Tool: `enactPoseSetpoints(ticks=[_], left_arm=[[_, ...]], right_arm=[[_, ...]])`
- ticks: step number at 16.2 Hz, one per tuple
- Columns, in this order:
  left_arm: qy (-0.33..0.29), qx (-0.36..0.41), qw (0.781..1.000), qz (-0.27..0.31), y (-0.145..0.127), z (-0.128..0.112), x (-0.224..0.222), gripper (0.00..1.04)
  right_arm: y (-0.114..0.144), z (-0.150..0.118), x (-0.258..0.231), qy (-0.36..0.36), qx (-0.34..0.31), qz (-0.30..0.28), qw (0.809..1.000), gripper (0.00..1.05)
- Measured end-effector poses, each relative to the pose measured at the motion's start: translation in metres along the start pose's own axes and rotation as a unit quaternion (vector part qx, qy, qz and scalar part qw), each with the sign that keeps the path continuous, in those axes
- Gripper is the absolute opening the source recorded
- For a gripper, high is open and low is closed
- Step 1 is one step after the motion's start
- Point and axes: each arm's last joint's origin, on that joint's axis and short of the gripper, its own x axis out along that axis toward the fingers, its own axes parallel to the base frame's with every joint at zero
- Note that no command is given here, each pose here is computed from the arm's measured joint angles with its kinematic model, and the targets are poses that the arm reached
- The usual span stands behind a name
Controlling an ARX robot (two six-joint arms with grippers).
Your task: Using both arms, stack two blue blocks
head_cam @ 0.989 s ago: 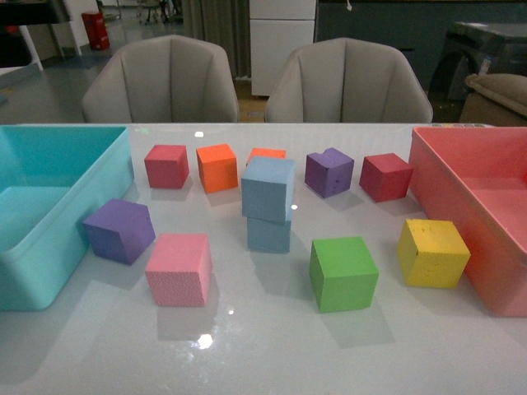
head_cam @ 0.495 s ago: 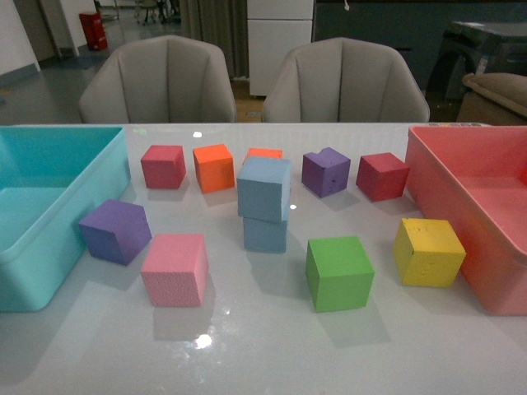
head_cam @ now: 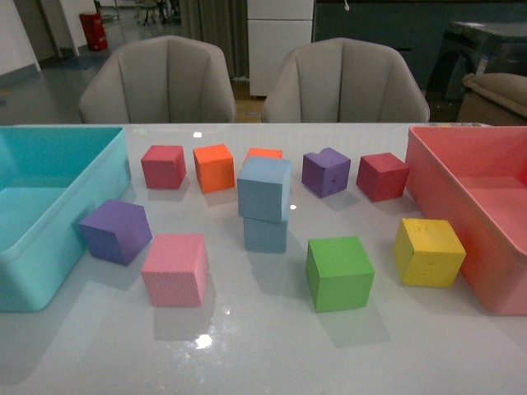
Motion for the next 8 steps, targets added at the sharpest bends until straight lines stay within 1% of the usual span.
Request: enactPoseSetpoints(ticks=[3, 8], left_arm=[[0.009, 0.000, 1.000, -0.001, 0.000, -0.003, -0.009, 0.02], [-0.001, 0.000, 1.000, -0.001, 0.000, 0.001, -0.021, 0.02]], right_arm=[[0.000, 0.000, 0.000, 0.000, 0.000, 0.000, 1.000, 0.98], [0.000, 0.000, 0.000, 0.000, 0.000, 0.000, 1.000, 0.98]])
